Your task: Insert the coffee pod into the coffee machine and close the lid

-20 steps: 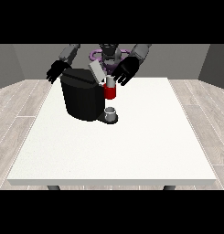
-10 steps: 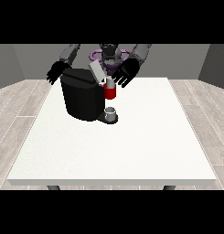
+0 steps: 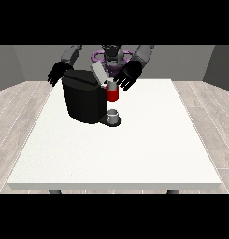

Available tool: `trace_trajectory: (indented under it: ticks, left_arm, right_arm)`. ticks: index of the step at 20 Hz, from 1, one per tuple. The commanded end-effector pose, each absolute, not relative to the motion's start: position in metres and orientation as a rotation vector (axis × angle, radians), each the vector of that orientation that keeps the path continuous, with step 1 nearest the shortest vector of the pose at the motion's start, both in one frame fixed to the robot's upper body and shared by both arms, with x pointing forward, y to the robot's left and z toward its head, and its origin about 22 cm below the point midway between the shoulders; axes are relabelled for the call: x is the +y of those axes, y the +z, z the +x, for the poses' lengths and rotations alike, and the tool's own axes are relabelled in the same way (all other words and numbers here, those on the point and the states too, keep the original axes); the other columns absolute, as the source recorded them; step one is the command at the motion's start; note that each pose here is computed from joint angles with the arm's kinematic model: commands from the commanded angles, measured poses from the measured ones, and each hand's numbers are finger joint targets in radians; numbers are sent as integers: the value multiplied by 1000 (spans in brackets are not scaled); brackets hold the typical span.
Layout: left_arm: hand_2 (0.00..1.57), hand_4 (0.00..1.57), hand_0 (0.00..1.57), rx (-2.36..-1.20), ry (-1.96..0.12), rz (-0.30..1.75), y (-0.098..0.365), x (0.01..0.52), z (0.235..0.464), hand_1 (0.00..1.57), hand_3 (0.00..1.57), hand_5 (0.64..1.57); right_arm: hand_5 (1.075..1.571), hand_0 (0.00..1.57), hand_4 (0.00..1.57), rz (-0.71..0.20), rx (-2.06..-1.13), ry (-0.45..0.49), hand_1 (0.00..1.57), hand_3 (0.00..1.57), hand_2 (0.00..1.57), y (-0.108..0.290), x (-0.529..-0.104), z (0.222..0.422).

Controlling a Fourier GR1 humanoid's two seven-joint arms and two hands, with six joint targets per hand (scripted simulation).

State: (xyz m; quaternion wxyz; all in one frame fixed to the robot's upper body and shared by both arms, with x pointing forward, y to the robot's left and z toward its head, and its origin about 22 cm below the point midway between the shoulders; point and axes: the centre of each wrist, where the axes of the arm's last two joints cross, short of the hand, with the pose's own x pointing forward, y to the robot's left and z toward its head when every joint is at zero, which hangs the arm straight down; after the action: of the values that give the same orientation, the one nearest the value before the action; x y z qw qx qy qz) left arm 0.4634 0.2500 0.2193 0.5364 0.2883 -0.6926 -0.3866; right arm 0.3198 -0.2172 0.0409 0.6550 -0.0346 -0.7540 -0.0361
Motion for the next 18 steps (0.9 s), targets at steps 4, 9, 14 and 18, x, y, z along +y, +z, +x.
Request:
trace_trajectory:
  ticks: [4,9,14,18]
  left_arm:
    - [1151,413,1105,-1667,-914,752,244,279,460,1105,980,1571]
    - [1125,367,1058,-1685,-924,774,225,277,460,1058,961,1571]
    - [1086,369,1018,-1695,-966,757,219,255,462,1018,904,1571]
    - [0,0,0,-1642,-1067,781,232,257,463,0,0,1571]
  right_arm:
    - [1571,0,431,-75,-1742,-70,0,0,0,39,-217,315]
    - [1571,0,415,-69,-1757,-77,0,0,0,48,-212,318]
    - [1571,0,411,-90,-1749,-84,0,0,0,44,-217,323]
    - [1571,0,375,-71,-1774,-103,0,0,0,62,-220,333]
